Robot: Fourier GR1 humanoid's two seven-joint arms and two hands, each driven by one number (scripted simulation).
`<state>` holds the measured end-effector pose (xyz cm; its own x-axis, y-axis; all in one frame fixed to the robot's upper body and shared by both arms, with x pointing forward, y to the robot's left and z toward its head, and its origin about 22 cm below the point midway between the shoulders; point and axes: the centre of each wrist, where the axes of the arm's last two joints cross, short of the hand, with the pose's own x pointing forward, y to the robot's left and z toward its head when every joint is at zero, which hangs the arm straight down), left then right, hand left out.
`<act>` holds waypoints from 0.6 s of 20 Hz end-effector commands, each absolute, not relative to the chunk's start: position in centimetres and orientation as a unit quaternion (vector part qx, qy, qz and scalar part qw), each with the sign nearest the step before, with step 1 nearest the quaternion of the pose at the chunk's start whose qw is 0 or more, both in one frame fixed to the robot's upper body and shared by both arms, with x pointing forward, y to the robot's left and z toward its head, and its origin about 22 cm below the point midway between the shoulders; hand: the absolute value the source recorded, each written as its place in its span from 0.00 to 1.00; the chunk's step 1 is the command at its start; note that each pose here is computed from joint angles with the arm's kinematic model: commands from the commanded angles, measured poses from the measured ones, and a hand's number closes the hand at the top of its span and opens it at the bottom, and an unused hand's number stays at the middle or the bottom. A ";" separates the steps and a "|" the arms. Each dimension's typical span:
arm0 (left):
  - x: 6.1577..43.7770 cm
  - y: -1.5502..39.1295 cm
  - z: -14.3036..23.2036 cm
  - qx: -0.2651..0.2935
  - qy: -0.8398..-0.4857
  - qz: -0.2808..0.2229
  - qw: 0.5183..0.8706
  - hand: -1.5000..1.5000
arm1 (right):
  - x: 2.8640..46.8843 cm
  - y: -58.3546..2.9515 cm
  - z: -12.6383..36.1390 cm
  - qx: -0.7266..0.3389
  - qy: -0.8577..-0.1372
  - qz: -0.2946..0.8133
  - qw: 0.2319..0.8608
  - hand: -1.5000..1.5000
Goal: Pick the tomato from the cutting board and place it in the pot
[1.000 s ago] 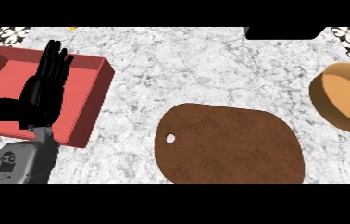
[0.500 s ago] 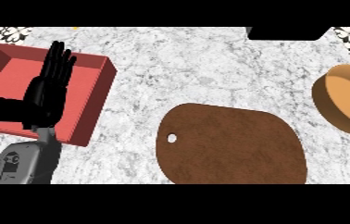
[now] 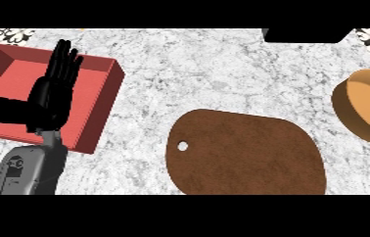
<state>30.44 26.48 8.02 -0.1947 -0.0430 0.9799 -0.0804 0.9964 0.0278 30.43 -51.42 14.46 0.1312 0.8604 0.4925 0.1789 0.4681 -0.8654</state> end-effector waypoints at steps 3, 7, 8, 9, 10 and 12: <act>31.1 27.6 8.3 0.044 -0.772 0.020 0.633 0.50 | 30.8 -51.6 11.8 -0.375 -0.649 0.283 0.598 0.00; 29.9 27.5 8.8 0.045 -0.769 0.022 0.638 0.50 | 31.6 -51.7 13.9 -0.336 -0.714 0.230 0.569 0.00; 30.8 26.9 7.4 0.044 -0.768 0.017 0.638 0.50 | 32.4 -50.9 13.0 -0.322 -0.723 0.198 0.579 0.00; 29.8 25.9 6.1 0.049 -0.775 0.021 0.630 0.50 | 30.7 -52.6 13.1 -0.314 -0.726 0.180 0.584 0.00; 30.1 26.2 9.1 0.045 -0.774 0.022 0.632 0.50 | 32.1 -51.4 13.8 -0.306 -0.730 0.153 0.592 0.00; 30.2 27.4 7.1 0.052 -0.771 0.026 0.634 0.50 | 30.5 -53.1 14.6 -0.298 -0.727 0.129 0.605 0.00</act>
